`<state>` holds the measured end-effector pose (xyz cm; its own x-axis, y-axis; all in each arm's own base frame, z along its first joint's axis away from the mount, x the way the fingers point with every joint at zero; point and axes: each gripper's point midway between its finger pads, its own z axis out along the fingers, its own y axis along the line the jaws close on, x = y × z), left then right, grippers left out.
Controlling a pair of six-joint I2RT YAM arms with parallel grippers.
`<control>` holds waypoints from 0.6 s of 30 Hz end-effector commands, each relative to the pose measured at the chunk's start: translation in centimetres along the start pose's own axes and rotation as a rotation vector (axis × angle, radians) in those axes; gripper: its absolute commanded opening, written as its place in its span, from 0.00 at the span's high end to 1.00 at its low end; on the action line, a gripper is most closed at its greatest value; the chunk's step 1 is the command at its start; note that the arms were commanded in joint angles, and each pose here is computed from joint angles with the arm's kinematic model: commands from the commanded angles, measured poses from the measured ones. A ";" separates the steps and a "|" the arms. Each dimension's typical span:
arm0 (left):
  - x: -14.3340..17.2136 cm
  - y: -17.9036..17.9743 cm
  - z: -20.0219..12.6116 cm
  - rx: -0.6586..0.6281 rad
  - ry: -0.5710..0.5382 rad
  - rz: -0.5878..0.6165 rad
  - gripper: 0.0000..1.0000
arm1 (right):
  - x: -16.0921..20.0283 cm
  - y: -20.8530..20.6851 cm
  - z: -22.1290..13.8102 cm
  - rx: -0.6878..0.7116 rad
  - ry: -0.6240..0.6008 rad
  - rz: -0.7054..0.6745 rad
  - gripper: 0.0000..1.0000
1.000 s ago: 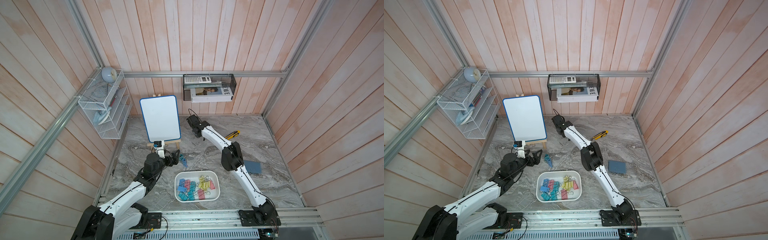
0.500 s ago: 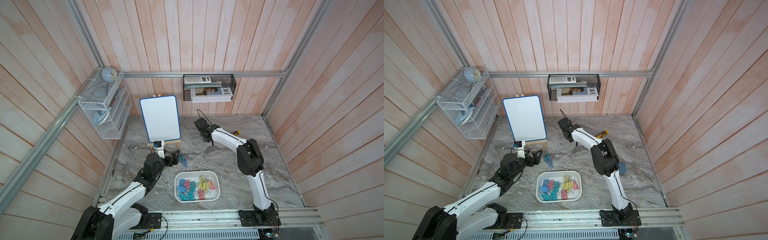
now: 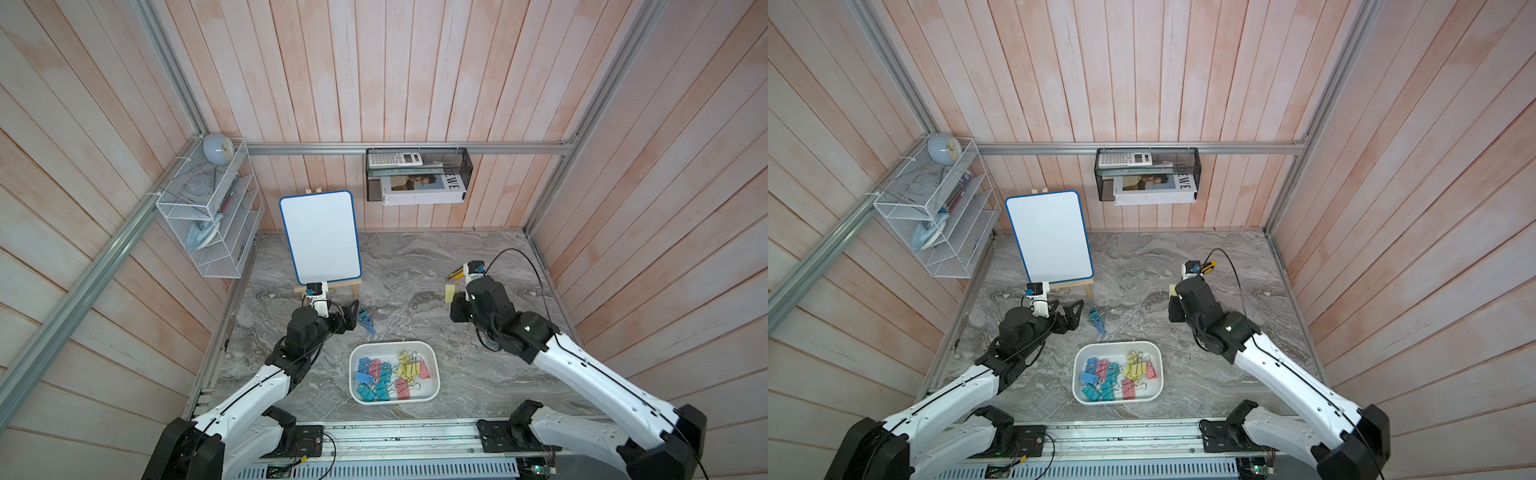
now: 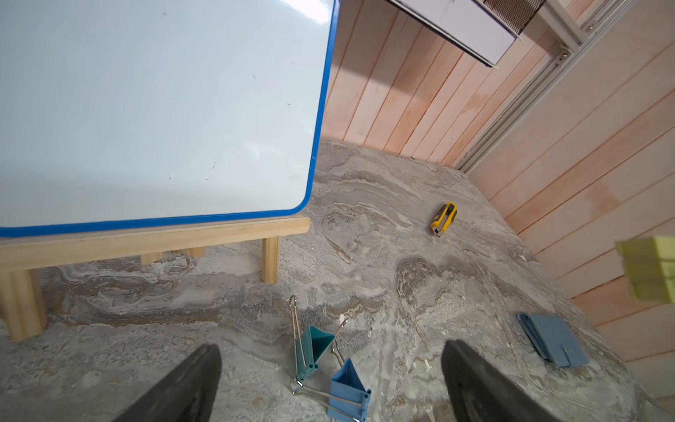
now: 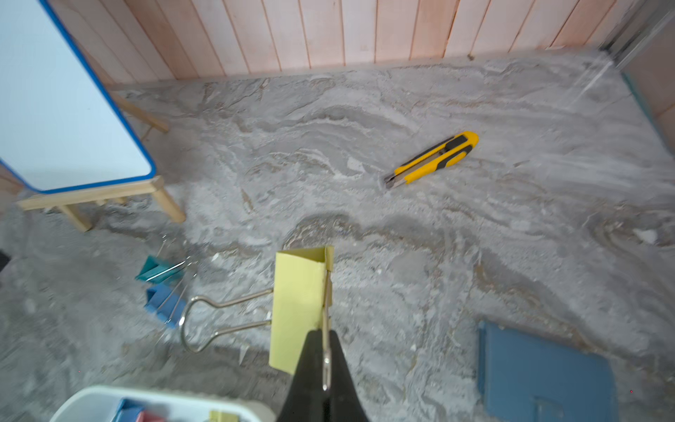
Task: Put the binder clips in the storage box
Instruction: Pick up the binder clip at the center of the board, then place the binder clip in the storage box.
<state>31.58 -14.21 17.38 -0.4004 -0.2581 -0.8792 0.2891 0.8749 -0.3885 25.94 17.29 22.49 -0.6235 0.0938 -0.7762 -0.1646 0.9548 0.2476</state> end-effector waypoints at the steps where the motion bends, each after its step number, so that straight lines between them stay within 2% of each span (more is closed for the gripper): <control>1: -1.3 0.8 -0.8 -0.047 -0.078 -0.022 0.00 | 4.0 1.1 -1.2 -0.059 0.092 0.137 1.00; 5: -1.5 0.9 -1.0 -0.053 -0.086 -0.016 0.00 | 7.3 4.3 -1.9 -0.146 0.142 0.172 1.00; 9: -1.3 0.7 -1.0 -0.041 -0.074 -0.009 0.00 | 10.3 8.7 -0.7 -0.189 0.220 0.145 1.00; 13: -1.3 0.9 -1.0 -0.052 -0.076 -0.005 0.00 | 12.6 11.8 0.7 -0.168 0.303 0.040 1.00; 18: -1.3 0.8 -0.9 -0.053 -0.061 0.006 0.00 | 15.5 12.2 2.4 -0.103 0.403 -0.039 1.00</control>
<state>31.48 -12.91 18.29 -0.3475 -0.2890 -0.8920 0.2454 0.8901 -0.3840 16.44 30.57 12.30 -0.8474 -0.0690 -0.5265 -0.2609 0.9176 0.2998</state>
